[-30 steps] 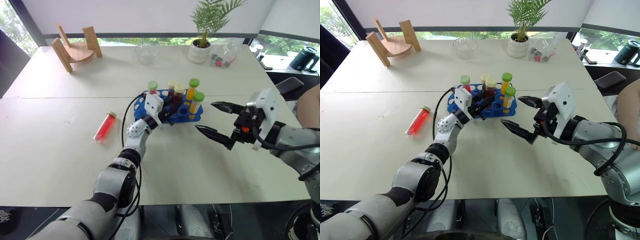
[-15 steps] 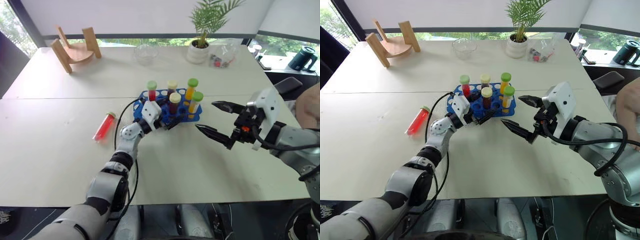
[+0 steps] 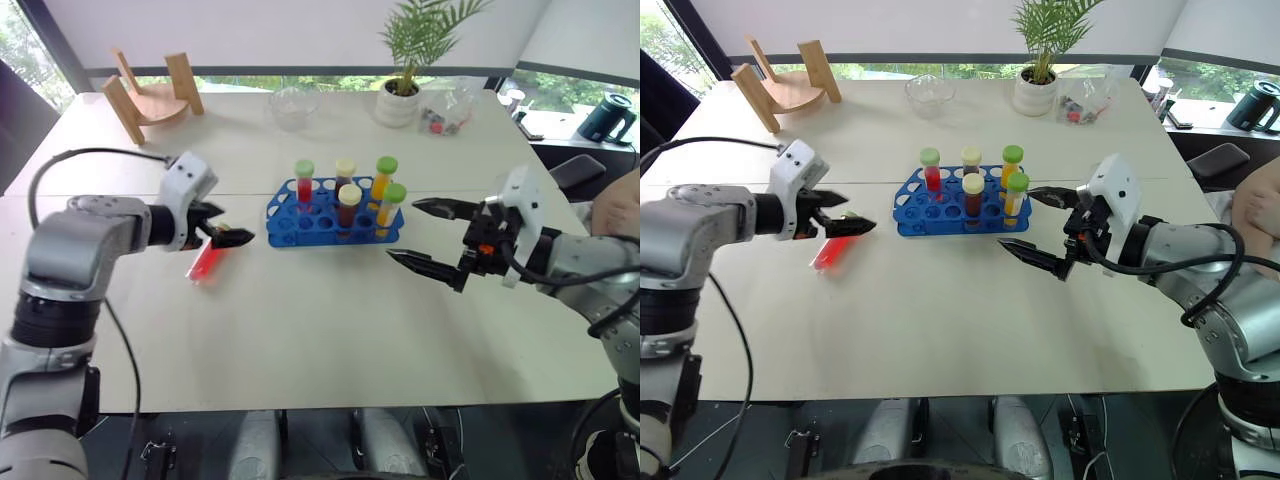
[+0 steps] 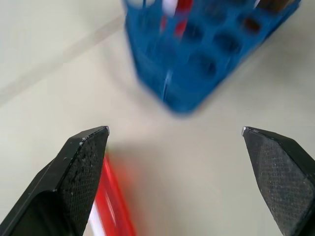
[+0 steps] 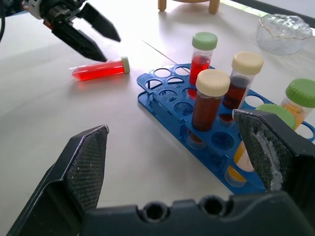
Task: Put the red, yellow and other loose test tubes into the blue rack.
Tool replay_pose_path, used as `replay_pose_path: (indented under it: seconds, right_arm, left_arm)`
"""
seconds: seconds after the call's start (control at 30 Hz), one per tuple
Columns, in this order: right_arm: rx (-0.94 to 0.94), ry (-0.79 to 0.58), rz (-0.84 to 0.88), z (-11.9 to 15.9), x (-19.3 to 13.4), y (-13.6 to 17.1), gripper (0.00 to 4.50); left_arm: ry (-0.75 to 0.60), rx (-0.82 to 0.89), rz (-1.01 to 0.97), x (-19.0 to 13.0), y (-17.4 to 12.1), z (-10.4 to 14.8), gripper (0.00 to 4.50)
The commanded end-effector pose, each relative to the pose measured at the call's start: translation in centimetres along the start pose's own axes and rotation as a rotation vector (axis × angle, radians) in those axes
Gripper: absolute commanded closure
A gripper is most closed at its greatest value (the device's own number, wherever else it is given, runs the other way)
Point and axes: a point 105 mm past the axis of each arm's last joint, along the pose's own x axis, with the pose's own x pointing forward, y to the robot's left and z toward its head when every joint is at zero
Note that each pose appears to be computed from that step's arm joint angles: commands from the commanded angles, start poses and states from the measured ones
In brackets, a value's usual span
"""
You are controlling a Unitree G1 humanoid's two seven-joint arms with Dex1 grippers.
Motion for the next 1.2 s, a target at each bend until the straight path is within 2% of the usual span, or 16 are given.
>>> replay_pose_path:
  seconds: [0.03, 0.3, 0.53, 0.63, 0.8, 0.83, 0.87, 0.97, 1.07, 1.1, 1.2]
  right_arm:
    - [-0.055, -0.038, 0.013, 1.1, 0.3, -0.1, 0.00]
    - [-0.057, -0.038, 0.010, 1.2, 0.1, 0.1, 0.00]
    - [-0.055, -0.024, -0.005, 1.3, -0.3, 0.3, 0.00]
    - [-0.056, -0.019, -0.013, 1.3, -0.6, 0.2, 0.00]
    - [-0.060, -0.017, -0.021, 1.3, -0.7, 0.2, 0.00]
    - [-0.062, -0.016, -0.022, 1.3, -0.8, 0.1, 0.00]
    - [-0.063, -0.016, -0.023, 1.3, -0.8, 0.1, 0.00]
    - [-0.059, -0.016, -0.027, 1.3, -0.9, -0.1, 0.00]
    - [-0.056, -0.014, -0.031, 1.1, -0.7, -0.2, 0.00]
    - [-0.054, -0.015, -0.032, 1.1, -0.7, -0.2, 0.00]
    - [-0.050, -0.021, -0.039, 1.1, -0.5, -0.2, 0.00]
  left_arm:
    - [0.147, -0.167, 0.135, -0.5, 2.1, -1.8, 0.04]
    - [0.212, -0.248, 0.159, 2.0, 2.1, -3.8, 0.04]
    - [0.182, -0.294, 0.199, 4.5, 3.0, -3.6, 0.04]
    - [0.183, -0.291, 0.203, 4.9, 3.2, -3.7, 0.86]
    - [0.175, -0.288, 0.202, 5.4, 3.4, -3.6, 3.40]
    - [0.172, -0.286, 0.194, 5.4, 3.3, -3.5, 3.68]
    - [0.165, -0.277, 0.182, 5.4, 3.2, -3.3, 3.70]
    - [-0.022, -0.200, 0.083, 5.0, 1.9, 0.3, 3.70]
    - [-0.510, -0.034, -0.135, 1.6, -1.1, 7.6, 3.70]
    - [-0.637, 0.016, -0.187, 0.3, -2.1, 8.9, 3.70]
    - [-0.871, 0.089, -0.304, -1.1, -5.1, 10.3, 3.70]
